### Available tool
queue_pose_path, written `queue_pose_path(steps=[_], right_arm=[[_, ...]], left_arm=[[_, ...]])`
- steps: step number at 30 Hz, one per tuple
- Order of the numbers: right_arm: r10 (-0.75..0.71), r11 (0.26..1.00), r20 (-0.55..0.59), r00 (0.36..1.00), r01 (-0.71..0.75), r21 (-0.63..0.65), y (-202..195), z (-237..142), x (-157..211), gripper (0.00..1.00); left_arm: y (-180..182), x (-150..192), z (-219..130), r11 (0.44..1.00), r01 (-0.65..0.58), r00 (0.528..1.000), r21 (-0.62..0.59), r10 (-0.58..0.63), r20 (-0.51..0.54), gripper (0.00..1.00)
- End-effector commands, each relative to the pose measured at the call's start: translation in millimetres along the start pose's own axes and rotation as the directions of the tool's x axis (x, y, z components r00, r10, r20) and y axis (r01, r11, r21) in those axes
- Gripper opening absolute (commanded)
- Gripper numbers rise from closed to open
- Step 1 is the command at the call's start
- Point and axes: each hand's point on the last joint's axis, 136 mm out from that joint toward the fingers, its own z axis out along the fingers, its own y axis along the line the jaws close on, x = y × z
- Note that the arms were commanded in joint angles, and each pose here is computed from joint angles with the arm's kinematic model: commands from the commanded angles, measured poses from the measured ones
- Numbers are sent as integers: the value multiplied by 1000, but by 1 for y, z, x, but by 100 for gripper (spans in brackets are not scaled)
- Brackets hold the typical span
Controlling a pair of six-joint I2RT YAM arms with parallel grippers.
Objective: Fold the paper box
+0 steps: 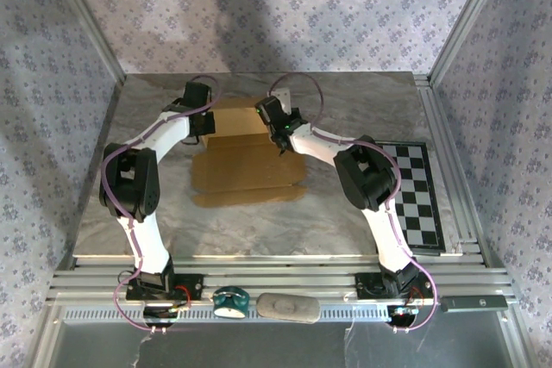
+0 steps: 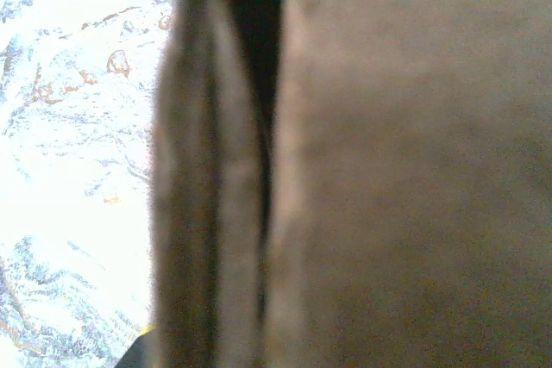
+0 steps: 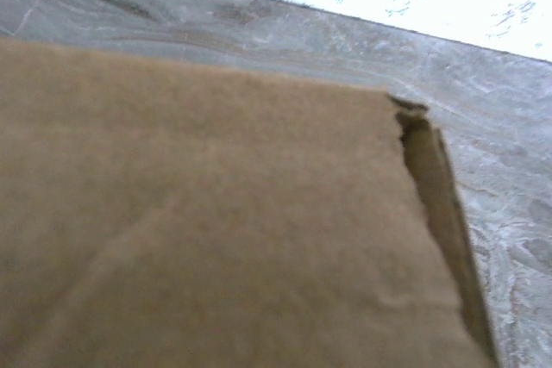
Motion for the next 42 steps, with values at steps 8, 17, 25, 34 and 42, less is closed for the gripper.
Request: queue_pose_path(steps=[8, 17, 25, 34, 42], right_arm=[[-48, 997, -67, 997, 52, 62, -23, 3, 10, 0], [9, 976, -117, 993, 17, 217, -37, -1, 5, 0], [8, 972, -145, 989, 26, 235, -39, -3, 9, 0], [-10, 959, -186, 983, 62, 278, -46, -2, 13, 0], [-26, 931, -217, 976, 102, 349, -56, -5, 13, 0]], left_arm=[[-27, -9, -15, 999, -7, 1000, 38, 8, -17, 0], [-38, -5, -17, 1000, -5, 999, -4, 5, -35, 0], [-38, -3, -12, 999, 11, 999, -40, -12, -48, 0], [-41, -3, -12, 999, 14, 999, -40, -16, -49, 0], [-45, -4, -13, 999, 12, 998, -38, -14, -57, 0]])
